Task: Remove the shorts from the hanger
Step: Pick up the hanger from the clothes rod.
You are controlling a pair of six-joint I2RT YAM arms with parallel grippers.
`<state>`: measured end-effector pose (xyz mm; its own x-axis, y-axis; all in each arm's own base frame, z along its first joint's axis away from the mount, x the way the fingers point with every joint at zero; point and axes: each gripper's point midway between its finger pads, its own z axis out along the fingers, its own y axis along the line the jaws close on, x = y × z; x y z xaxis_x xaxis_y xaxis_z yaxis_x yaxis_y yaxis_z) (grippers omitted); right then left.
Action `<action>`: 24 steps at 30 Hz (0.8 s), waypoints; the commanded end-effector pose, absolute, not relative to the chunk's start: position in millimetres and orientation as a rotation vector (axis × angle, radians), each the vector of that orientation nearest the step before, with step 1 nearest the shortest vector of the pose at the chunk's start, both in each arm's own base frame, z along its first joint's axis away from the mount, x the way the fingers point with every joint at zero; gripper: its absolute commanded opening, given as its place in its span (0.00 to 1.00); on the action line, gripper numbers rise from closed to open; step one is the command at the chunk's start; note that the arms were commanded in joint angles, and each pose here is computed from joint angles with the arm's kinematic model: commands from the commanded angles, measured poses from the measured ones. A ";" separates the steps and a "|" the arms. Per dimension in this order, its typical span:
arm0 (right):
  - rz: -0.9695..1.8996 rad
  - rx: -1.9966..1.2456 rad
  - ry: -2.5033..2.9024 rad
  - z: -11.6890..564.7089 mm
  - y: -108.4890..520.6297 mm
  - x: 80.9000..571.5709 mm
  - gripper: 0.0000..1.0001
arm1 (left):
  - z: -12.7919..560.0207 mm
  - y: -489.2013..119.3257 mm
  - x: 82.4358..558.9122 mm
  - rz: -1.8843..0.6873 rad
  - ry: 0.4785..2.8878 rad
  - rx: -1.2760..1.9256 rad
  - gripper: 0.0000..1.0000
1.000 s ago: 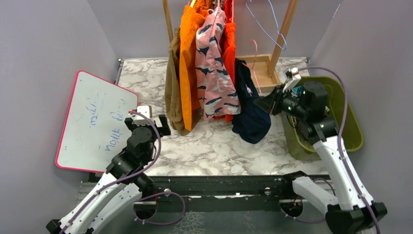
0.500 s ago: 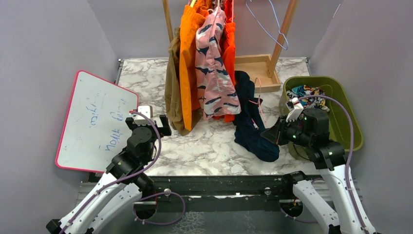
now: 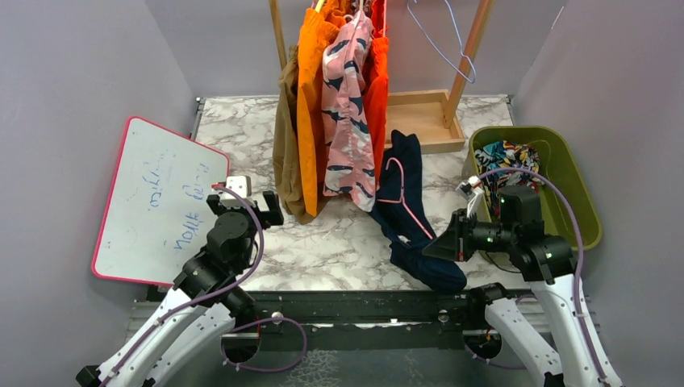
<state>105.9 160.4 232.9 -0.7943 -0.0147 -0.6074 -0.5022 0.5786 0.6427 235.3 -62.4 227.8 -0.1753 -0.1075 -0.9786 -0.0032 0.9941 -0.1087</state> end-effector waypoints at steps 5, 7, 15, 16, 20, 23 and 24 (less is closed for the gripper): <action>1.522 -0.577 2.112 259.7 188.1 91.3 0.01 | 244.4 -72.0 230.4 -0.181 1.716 -0.047 0.99; 1.558 -0.579 2.090 259.8 191.8 97.3 0.01 | 245.9 -79.2 229.4 -0.218 1.714 -0.018 0.99; 1.616 -0.648 2.094 245.3 205.3 118.0 0.01 | 270.0 -140.4 214.7 -0.557 1.666 0.183 0.99; 1.612 -0.664 2.107 242.4 209.0 118.2 0.01 | 275.1 -151.0 210.2 -0.631 1.653 0.200 0.99; 1.613 -0.784 2.148 226.2 235.4 108.3 0.01 | 292.7 -183.9 195.2 -0.854 1.626 0.268 0.99; 1.587 -0.855 2.162 215.7 254.1 105.1 0.01 | 292.7 -204.7 185.3 -0.977 1.642 0.335 0.98; 1.598 -0.865 2.154 215.0 257.5 107.2 0.01 | 289.2 -210.1 182.8 -1.006 1.662 0.354 0.97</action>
<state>98.4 236.5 212.7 -0.8184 -0.2725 -0.5058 -0.5668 0.2383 0.7887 206.6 -172.0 264.8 -0.2732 -0.2236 -0.9356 0.5243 0.7809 -0.3396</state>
